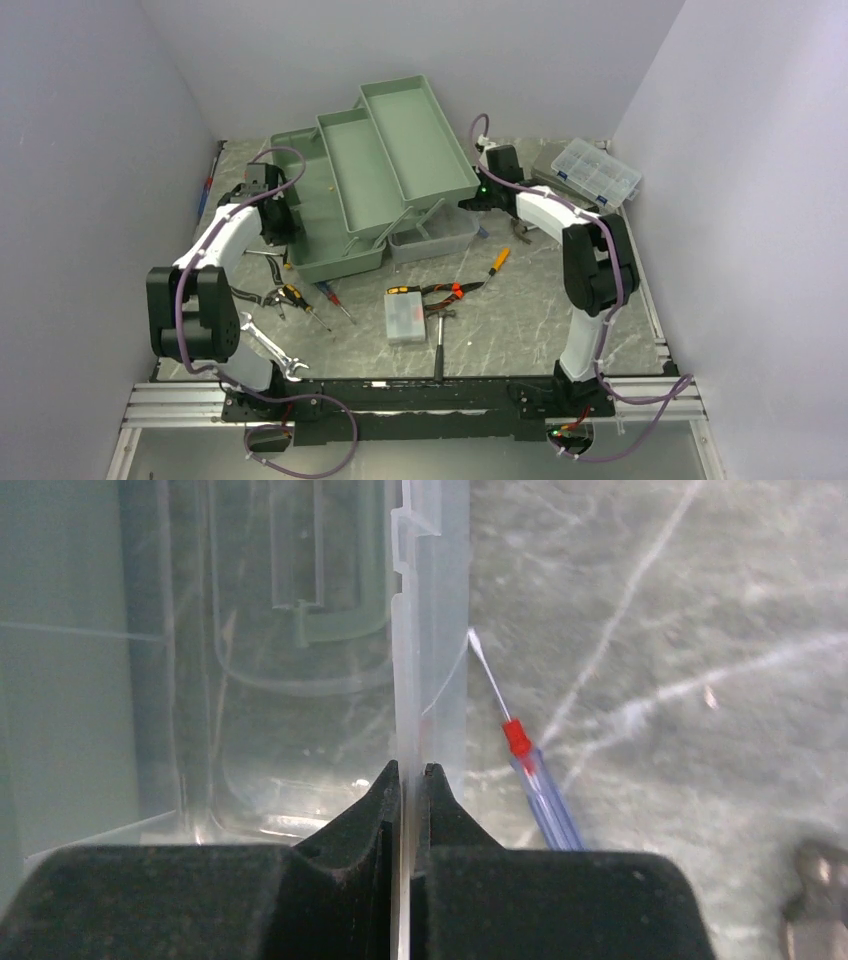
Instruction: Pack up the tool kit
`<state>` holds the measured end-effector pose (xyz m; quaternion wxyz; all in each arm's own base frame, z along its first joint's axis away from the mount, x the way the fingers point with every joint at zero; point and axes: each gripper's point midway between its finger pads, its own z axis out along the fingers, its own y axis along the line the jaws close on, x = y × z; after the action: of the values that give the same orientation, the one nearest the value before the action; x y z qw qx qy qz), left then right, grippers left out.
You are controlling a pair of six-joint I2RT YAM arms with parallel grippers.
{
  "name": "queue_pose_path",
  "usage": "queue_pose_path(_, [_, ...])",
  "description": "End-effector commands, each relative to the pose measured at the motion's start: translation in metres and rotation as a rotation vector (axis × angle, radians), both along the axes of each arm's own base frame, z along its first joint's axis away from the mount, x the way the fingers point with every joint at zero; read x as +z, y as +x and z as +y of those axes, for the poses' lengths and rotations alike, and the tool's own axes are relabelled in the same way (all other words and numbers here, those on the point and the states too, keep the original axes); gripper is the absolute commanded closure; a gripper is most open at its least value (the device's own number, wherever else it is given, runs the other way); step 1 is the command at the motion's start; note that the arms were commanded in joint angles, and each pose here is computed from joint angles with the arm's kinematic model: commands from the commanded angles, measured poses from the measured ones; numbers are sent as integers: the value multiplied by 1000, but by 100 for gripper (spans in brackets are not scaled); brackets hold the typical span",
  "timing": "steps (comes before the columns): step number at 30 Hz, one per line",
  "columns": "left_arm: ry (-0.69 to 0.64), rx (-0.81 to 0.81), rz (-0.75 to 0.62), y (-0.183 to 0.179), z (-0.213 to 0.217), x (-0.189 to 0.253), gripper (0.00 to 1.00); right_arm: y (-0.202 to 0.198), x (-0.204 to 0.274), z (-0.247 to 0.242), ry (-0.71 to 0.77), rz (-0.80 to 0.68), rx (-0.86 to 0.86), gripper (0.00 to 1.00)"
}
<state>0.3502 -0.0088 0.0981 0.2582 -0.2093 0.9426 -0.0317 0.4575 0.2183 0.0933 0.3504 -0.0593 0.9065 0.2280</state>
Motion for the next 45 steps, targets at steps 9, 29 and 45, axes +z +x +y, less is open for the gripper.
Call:
queue_pose_path(9, [-235, -275, -223, 82, -129, 50, 100, -55, 49, -16, 175, 14, 32, 100])
queue_pose_path(29, [-231, -285, -169, 80, -145, 33, 80, -53, 86, -81, 164, -40, -148, 46])
queue_pose_path(45, [-129, -57, -326, 55, -44, 122, 22, -55, 167, -166, 312, -237, -384, 24])
